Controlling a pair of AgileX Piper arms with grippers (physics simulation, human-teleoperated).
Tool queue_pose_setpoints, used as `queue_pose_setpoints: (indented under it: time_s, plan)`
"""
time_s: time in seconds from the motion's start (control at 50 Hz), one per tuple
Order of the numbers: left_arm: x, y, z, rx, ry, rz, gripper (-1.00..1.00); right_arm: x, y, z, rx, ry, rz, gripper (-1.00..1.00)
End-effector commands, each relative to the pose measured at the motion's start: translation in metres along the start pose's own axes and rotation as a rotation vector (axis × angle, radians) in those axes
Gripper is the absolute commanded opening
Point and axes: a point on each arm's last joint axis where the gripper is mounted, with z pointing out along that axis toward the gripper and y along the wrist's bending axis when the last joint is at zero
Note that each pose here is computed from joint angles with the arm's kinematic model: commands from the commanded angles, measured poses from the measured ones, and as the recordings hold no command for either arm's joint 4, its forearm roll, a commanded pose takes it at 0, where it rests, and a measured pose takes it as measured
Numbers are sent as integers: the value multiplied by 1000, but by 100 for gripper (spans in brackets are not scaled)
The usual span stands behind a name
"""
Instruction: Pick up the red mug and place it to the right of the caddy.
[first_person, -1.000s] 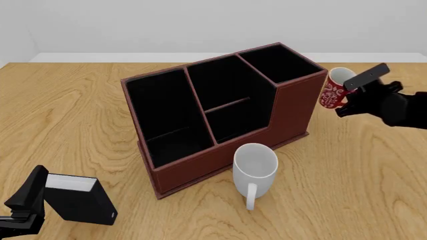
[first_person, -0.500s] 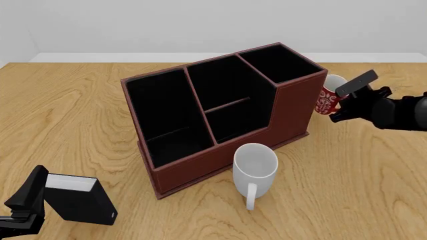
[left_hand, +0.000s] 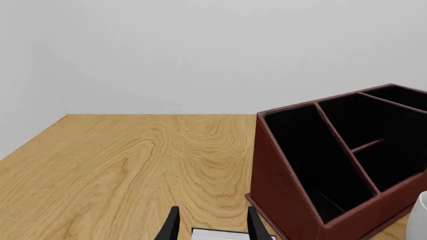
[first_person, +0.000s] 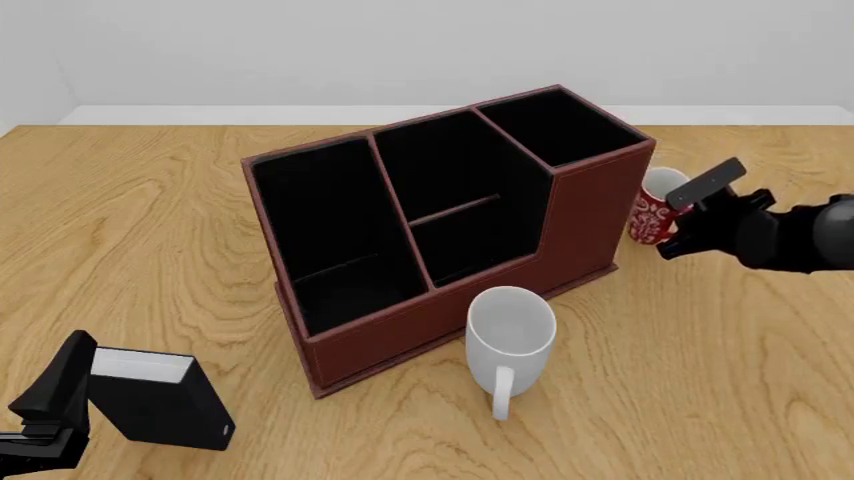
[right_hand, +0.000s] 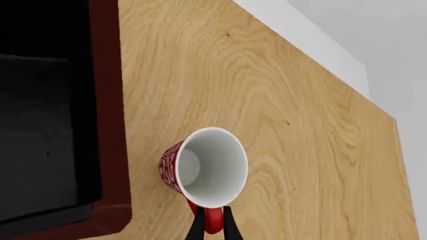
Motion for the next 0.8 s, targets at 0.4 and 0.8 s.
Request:
queue_pose_setpoints:
  time_s: [0.4,0.8]
  plan:
    - [0,0,0,0,0,0,100,2,2,5,0,5,23,-100]
    - [0,0,0,0,0,0,100,1,-2,6,-1,18,65,100]
